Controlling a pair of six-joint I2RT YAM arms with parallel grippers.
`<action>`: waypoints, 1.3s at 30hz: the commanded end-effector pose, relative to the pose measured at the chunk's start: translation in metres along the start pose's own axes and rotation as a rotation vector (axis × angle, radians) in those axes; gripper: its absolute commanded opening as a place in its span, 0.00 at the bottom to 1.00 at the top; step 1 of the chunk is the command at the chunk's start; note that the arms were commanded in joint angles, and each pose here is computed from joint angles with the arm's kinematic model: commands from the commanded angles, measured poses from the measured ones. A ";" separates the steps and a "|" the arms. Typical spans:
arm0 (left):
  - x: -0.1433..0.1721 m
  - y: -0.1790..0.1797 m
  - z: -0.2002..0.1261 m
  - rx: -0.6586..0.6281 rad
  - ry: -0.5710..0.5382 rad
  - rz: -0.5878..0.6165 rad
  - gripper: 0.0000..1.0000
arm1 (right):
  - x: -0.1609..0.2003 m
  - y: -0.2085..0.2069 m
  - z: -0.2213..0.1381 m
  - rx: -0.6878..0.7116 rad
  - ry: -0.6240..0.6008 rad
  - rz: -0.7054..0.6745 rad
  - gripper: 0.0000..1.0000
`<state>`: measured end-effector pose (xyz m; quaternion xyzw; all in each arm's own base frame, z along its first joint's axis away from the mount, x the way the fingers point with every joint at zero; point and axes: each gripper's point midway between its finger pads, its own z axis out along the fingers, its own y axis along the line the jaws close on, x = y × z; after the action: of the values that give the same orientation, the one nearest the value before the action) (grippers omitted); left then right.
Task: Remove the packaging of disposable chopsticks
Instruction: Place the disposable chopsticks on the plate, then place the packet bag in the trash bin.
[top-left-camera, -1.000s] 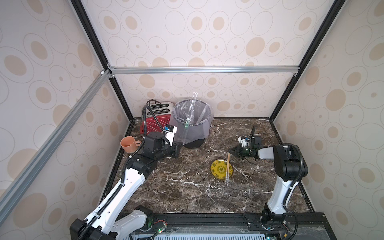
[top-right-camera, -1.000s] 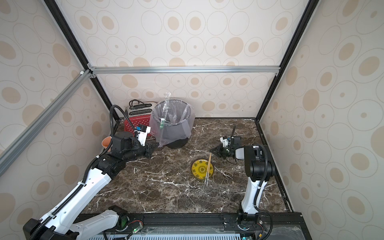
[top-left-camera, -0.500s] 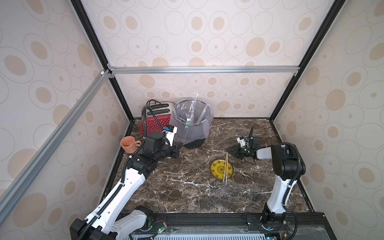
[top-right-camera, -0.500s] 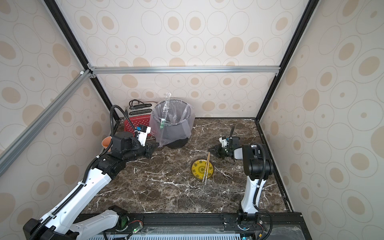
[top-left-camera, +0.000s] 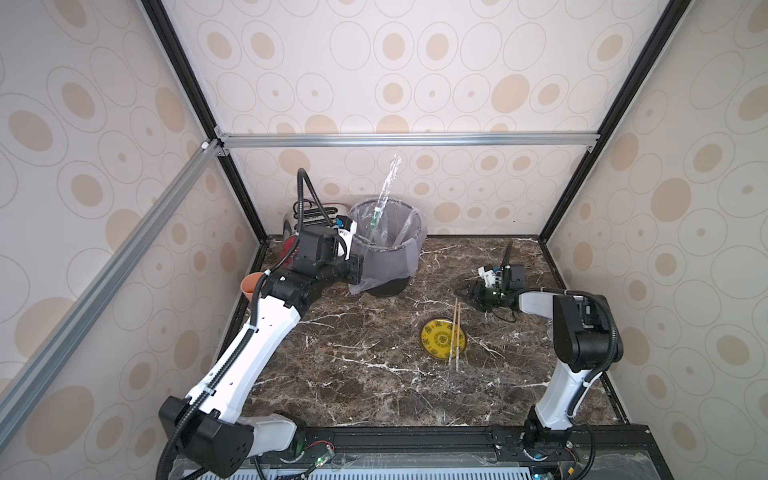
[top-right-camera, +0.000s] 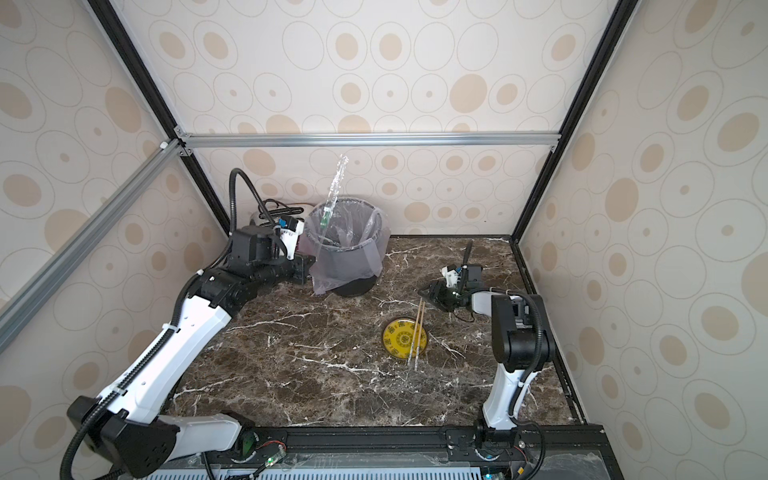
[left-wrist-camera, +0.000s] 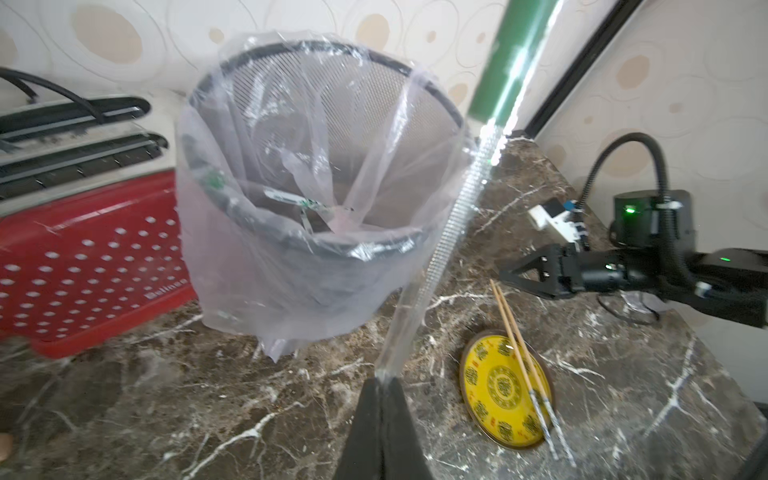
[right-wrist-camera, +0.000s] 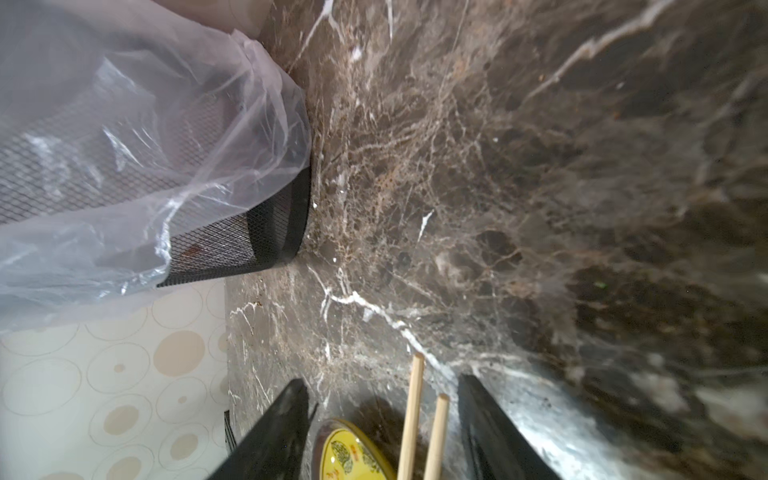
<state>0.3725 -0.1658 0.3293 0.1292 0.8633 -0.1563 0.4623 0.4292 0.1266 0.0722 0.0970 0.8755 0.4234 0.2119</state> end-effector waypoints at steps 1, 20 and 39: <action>-0.002 0.027 0.006 -0.158 0.085 0.089 0.00 | -0.001 0.005 -0.007 0.025 0.001 -0.021 0.63; -0.024 0.086 0.103 -0.459 0.362 0.483 0.00 | -0.018 0.022 -0.070 0.121 -0.135 -0.108 0.67; -0.064 0.066 0.068 -0.415 0.190 0.416 0.52 | -0.024 0.025 -0.091 0.203 -0.173 -0.160 0.67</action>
<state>0.5002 -0.1385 0.3020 0.2312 0.8791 0.1532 0.3876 0.4134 0.0793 0.1440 0.0930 0.8881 0.3379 0.2973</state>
